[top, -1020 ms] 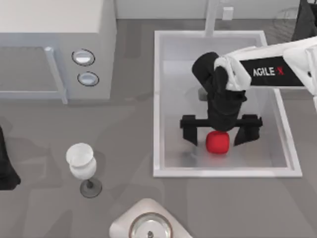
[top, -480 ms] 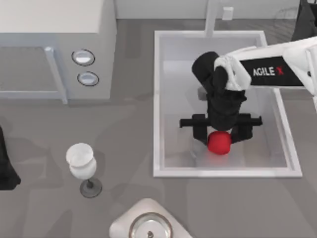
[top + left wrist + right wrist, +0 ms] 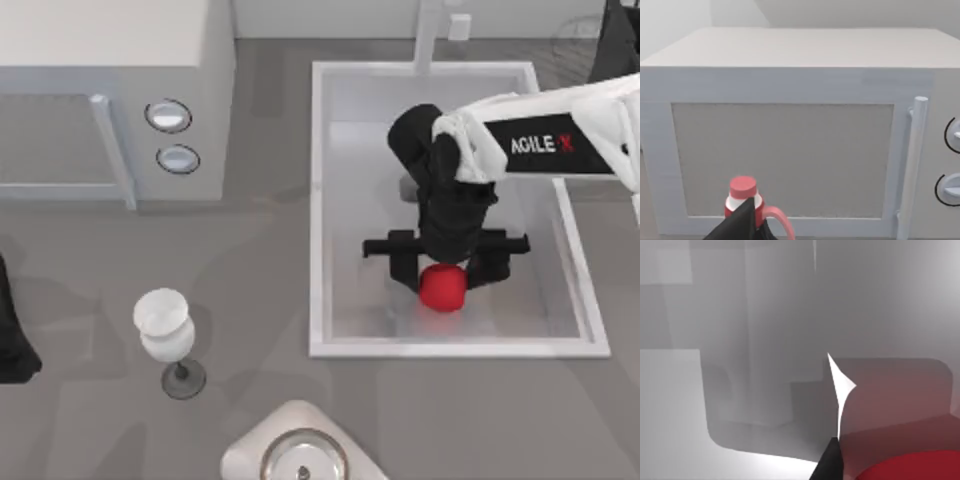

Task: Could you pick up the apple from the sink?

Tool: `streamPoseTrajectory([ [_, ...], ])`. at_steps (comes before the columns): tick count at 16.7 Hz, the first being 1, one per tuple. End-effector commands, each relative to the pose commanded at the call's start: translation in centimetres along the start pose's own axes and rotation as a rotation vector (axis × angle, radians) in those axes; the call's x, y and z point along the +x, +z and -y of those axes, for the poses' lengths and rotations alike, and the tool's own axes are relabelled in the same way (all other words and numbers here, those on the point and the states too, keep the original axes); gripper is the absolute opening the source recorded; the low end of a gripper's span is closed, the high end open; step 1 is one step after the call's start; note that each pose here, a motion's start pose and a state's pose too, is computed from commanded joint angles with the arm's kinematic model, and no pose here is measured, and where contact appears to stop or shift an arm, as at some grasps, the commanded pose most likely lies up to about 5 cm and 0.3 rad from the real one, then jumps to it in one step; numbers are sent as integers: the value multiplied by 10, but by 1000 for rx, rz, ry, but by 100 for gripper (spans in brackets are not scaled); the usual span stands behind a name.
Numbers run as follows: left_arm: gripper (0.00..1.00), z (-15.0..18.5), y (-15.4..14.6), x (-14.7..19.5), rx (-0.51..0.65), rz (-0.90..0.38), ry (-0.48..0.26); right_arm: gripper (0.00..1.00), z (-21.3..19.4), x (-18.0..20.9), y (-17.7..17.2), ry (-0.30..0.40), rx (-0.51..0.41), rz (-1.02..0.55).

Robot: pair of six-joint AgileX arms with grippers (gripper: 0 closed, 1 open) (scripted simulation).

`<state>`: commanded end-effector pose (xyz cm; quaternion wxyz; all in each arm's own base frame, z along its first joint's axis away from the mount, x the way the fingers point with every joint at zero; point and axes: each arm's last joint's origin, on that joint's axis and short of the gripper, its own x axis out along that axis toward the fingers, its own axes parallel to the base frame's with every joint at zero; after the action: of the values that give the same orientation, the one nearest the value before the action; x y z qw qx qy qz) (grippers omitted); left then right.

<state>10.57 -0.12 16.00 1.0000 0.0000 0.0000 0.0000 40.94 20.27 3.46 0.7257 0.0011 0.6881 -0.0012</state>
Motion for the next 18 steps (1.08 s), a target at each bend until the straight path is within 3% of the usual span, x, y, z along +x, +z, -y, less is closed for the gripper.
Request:
streamPoseTrajectory([
  [6,100,0,0,0,0,0,0,0,-9,-34,17,-3,0,-6],
  [11,100,0,0,0,0,0,0,0,-16,-129,34,-10,0,-21],
  [15,100,0,0,0,0,0,0,0,-8,-208,25,-9,0,-19],
  [18,100,0,0,0,0,0,0,0,-2,-243,16,-2,0,-4],
])
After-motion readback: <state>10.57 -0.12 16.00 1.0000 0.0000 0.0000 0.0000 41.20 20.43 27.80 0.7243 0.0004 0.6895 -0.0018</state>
